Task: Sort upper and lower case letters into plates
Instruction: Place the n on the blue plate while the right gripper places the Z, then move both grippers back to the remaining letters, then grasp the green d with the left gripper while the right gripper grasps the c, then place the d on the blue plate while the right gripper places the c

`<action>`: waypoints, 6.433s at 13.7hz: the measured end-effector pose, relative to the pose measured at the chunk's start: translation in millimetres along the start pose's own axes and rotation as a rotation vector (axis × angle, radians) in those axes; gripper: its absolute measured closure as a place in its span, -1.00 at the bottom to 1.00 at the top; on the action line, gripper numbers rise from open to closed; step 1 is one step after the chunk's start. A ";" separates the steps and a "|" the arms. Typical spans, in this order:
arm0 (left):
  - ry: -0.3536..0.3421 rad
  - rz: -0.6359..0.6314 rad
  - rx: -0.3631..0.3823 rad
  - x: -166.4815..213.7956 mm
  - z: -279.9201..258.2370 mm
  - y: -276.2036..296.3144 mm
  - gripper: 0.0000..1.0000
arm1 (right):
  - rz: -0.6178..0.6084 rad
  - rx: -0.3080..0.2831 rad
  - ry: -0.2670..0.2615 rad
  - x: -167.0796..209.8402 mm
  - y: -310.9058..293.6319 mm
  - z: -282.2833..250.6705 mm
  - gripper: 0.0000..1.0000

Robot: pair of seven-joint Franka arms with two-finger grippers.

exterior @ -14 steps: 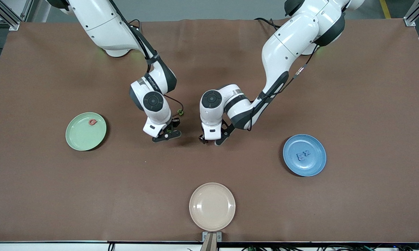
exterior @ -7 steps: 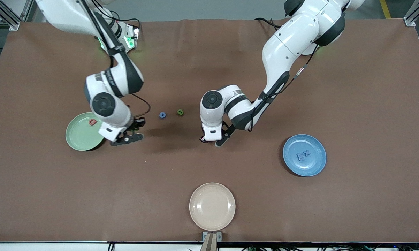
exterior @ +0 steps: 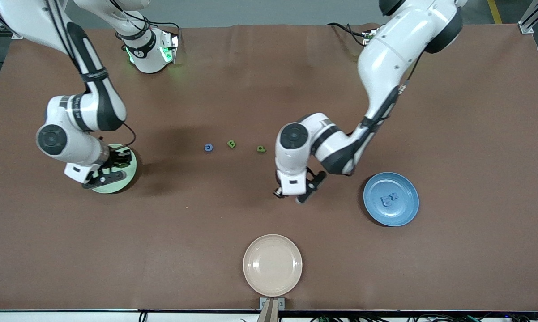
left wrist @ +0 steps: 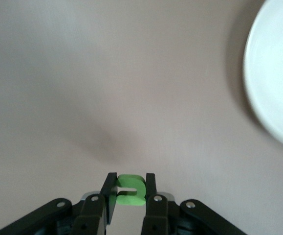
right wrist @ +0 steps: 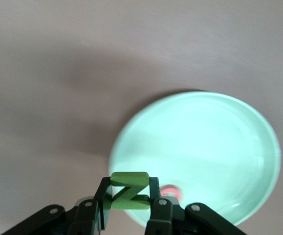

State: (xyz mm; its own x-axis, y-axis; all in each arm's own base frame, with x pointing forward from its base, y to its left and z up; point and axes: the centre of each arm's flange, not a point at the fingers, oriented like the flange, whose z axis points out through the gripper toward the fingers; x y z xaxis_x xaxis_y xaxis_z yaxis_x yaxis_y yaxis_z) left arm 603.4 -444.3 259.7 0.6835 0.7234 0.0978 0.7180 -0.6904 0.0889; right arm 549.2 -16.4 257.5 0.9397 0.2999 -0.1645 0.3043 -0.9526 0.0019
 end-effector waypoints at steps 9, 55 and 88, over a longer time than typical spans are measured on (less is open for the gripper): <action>-0.053 0.333 0.208 219.5 5.0 -132.0 0.44 | 0.000 -0.003 0.081 -16.8 29.7 55.8 0.30; -0.097 -0.517 0.057 -222.4 60.5 -64.2 -0.47 | 0.414 0.050 0.082 4.4 -316.1 83.3 -0.13; -0.006 0.085 0.257 209.5 18.7 -119.7 0.44 | 0.204 0.009 0.151 -79.4 100.9 66.4 0.31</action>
State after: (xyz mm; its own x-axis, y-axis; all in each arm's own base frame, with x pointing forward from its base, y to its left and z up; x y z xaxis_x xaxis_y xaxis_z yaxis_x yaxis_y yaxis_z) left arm 663.1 -210.0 251.0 0.7429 0.6636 0.0886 0.6675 -0.7240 -0.1742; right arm 494.9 -139.8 205.2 0.9944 0.1052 -0.0123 0.1054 -0.9944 0.0109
